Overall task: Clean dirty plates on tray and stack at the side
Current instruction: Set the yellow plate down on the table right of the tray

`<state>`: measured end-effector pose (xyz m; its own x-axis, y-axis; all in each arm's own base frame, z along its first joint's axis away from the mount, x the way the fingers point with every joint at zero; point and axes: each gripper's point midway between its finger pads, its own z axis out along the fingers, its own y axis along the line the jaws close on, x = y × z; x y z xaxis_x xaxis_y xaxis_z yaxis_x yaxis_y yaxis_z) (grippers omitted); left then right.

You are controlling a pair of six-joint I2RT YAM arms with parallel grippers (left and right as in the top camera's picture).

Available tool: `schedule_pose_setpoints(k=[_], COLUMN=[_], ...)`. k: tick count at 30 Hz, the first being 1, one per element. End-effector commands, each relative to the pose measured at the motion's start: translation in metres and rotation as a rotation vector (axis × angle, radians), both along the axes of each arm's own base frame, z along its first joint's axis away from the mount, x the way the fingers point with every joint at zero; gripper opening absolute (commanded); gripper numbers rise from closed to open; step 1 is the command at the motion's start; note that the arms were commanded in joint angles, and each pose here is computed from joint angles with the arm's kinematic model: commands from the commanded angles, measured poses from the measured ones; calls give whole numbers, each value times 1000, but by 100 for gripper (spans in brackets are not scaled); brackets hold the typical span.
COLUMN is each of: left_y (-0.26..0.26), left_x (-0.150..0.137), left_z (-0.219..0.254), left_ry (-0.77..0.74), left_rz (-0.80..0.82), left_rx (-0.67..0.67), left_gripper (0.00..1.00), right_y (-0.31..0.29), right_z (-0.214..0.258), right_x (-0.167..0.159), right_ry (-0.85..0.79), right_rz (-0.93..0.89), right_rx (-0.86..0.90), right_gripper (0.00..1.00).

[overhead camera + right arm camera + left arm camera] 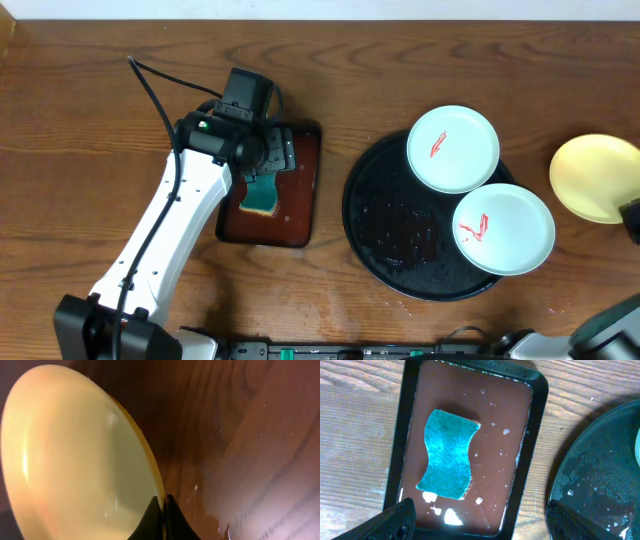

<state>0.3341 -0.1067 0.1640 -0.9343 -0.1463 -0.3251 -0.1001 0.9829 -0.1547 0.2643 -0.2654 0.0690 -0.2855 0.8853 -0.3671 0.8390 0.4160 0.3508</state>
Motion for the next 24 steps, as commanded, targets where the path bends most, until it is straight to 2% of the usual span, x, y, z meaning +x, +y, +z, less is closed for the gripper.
schedule_pose_setpoints(k=[1,2,4,5,6,10,14,17,21,24], left_y=[1,1,1,1,1,1,1,1,1,1], left_x=[-1,-1,-1,-1,-1,-1,-1,-1,-1,-1], left_z=[4,4,4,4,4,4,4,4,4,4], left_ry=[-8,-8,-9,-8,-8,-8,-8,-8,-8,-9], left_rz=[2,1,1,1,2,1,1,1,1,1], left_rx=[-4,-4,-4,-4,-4,-4,-4,-4,-4,-4], left_gripper=[84,84,84,84,84,84,84,84,84,84], right_y=[-6,-6,-5,-2,3,31,89,122,123,130], right_z=[-5,-5,-2,3,10,52,86,85,72,58], right_x=[6,7,9,13,19,40,42,22,-13,-18], right_ry=[-6,-5,-16,-46,-84,-215,-208,-42,264,344], right_rz=[15,28,38,53,74,180,332,391,360,362], right_rx=[-5,-10,-11,-3,5,-3,-33,-106,-287,-335], right_gripper=[2,13,40,48,52,54,52,51,51,51])
